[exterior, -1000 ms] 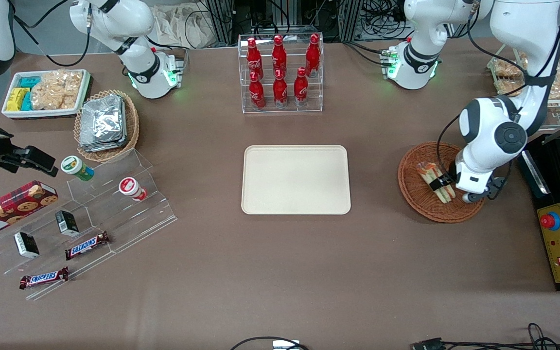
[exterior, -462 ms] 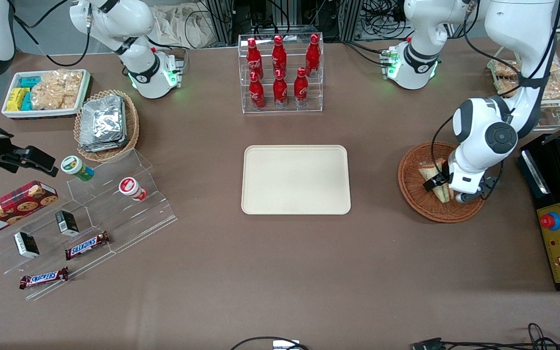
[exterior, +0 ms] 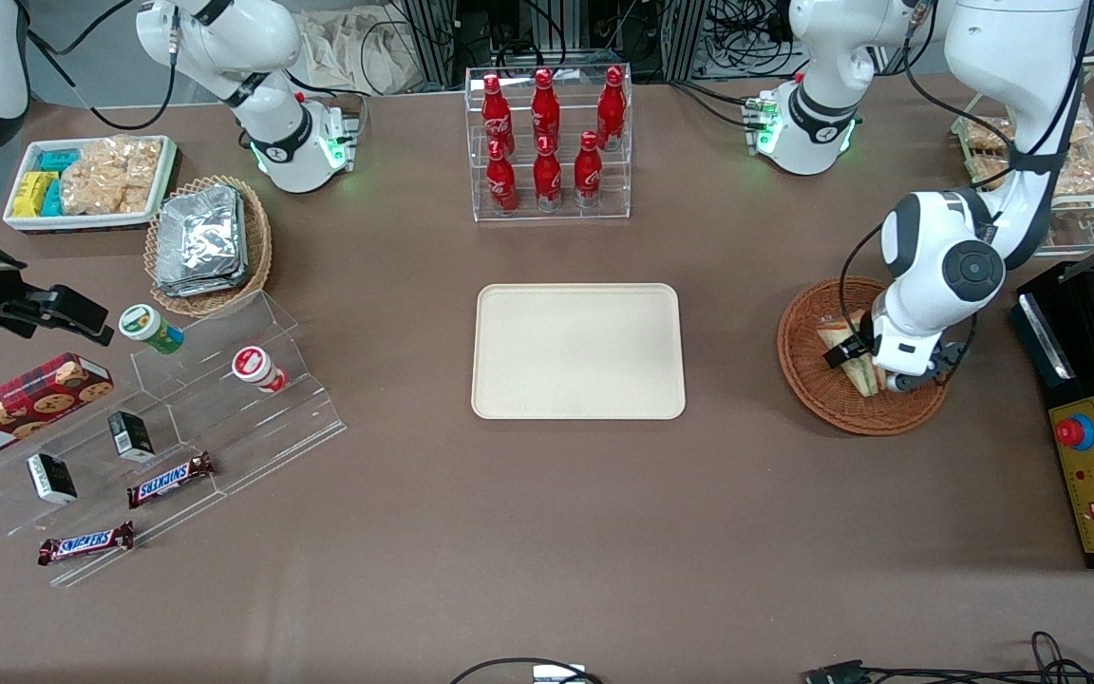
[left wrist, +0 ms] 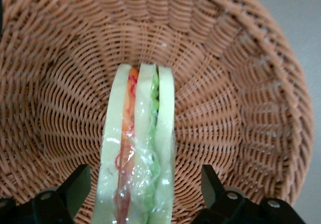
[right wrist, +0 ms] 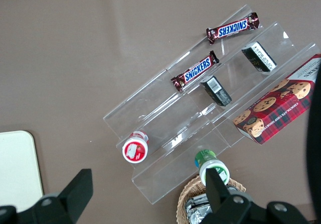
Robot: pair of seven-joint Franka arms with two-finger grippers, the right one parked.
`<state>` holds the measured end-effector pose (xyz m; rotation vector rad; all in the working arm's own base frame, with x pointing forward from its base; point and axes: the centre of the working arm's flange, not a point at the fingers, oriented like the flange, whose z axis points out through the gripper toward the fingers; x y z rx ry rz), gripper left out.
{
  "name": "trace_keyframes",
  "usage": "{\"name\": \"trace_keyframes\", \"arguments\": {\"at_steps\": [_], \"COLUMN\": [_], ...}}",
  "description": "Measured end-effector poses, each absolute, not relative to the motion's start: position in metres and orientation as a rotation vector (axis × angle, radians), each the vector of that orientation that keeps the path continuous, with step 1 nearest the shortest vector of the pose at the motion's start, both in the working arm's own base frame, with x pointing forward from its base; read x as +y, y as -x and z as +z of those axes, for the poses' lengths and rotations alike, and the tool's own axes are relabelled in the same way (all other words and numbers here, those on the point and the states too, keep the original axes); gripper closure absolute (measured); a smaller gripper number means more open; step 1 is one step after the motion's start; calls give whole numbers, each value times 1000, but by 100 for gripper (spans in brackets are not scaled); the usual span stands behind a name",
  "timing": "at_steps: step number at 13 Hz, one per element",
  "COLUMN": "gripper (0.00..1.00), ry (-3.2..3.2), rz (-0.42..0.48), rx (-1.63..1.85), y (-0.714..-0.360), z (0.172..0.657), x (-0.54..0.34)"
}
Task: Place sandwich from basket to tray
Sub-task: 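Lift the sandwich up out of the basket with the left gripper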
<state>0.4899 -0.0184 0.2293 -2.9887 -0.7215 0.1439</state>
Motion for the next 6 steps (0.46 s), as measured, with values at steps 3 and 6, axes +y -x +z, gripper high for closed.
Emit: {"name": "trace_keyframes", "arguments": {"at_steps": [3,6], "gripper": [40,63], "ry": [2984,2971], "rz": [161,208], "rx": [-722,-722], "y": [-485,-484], "z": [226,235], "x": [-18,-18]}}
